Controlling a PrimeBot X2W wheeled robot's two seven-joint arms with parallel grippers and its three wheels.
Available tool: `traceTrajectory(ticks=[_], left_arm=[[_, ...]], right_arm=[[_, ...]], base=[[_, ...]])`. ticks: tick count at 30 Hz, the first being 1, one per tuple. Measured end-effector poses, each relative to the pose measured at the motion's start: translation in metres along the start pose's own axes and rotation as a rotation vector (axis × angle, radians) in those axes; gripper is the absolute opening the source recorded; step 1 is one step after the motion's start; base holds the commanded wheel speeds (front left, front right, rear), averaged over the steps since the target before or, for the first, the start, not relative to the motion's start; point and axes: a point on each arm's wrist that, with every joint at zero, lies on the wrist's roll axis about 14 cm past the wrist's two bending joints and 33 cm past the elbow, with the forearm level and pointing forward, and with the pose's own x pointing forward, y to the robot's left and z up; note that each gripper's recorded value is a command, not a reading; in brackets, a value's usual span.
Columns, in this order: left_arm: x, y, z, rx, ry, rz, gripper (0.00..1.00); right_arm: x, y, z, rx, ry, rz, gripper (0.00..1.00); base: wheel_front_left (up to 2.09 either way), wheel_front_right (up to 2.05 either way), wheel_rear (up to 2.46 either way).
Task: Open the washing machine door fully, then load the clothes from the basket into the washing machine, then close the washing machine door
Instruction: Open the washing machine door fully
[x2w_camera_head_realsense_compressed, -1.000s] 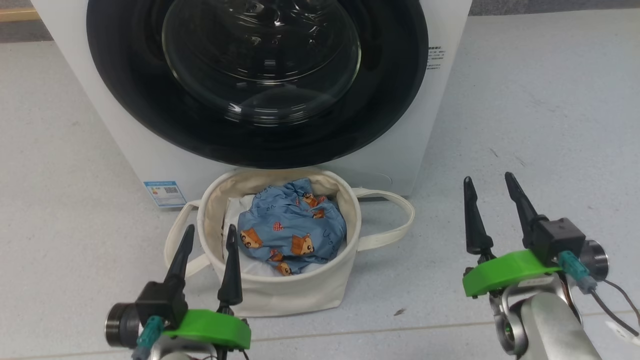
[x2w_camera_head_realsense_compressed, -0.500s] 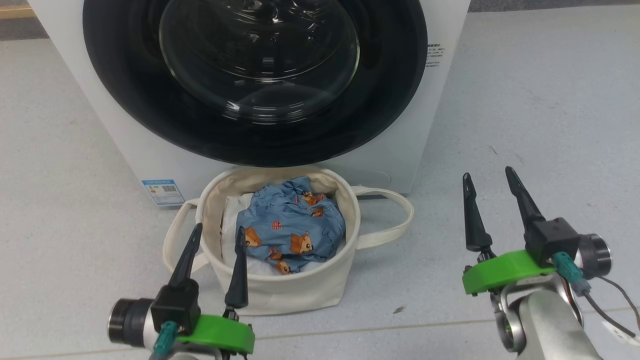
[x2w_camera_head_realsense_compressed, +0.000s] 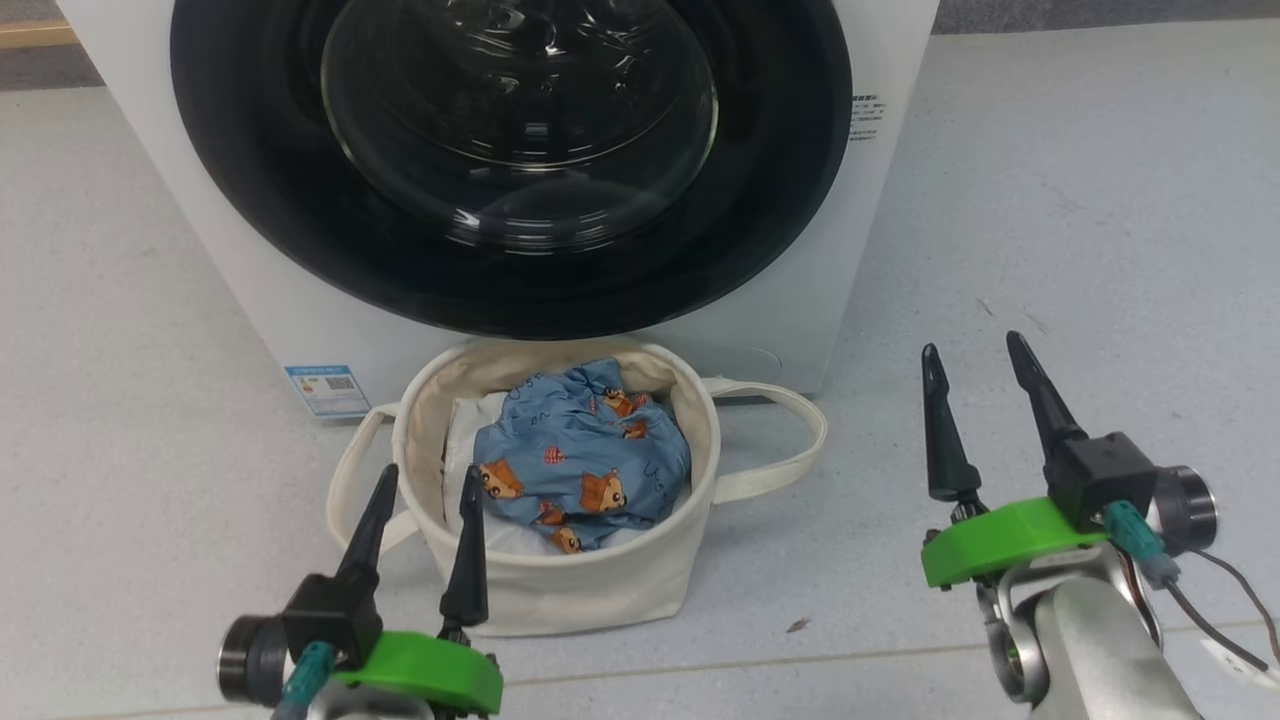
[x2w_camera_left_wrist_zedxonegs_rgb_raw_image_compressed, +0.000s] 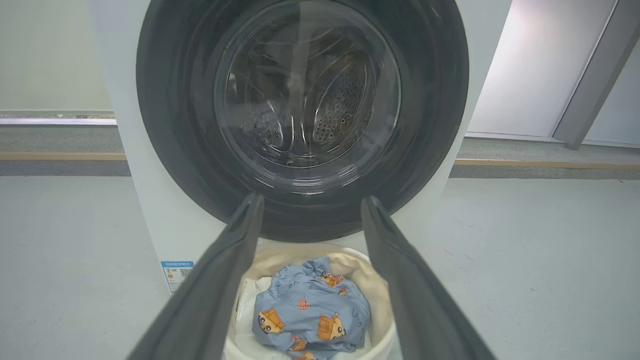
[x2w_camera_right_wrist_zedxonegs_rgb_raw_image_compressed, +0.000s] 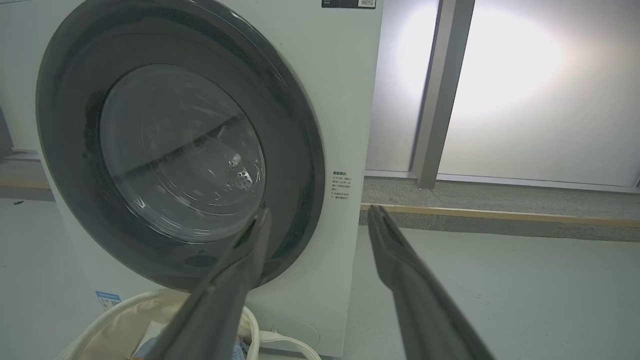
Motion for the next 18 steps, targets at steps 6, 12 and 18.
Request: traceTrajectory(ticks=[6, 12, 18], left_arm=[[-0.003, 0.0, -0.01, -0.011, 0.034, 0.003, 1.0], [-0.002, -0.002, -0.013, 0.035, 0.039, 0.001, 1.0], [0.001, 0.001, -0.016, 0.036, 0.047, 0.015, 1.0]], right_arm=[[0.0, 0.002, -0.001, 0.015, 0.002, 0.004, 1.0], [0.001, 0.004, -0.007, 0.02, 0.017, 0.008, 1.0], [0.002, 0.008, -0.009, 0.035, 0.021, 0.013, 1.0]], base=[[0.2, -0.05, -0.16], [0.86, 0.16, -1.02], [1.32, 0.61, -1.93]])
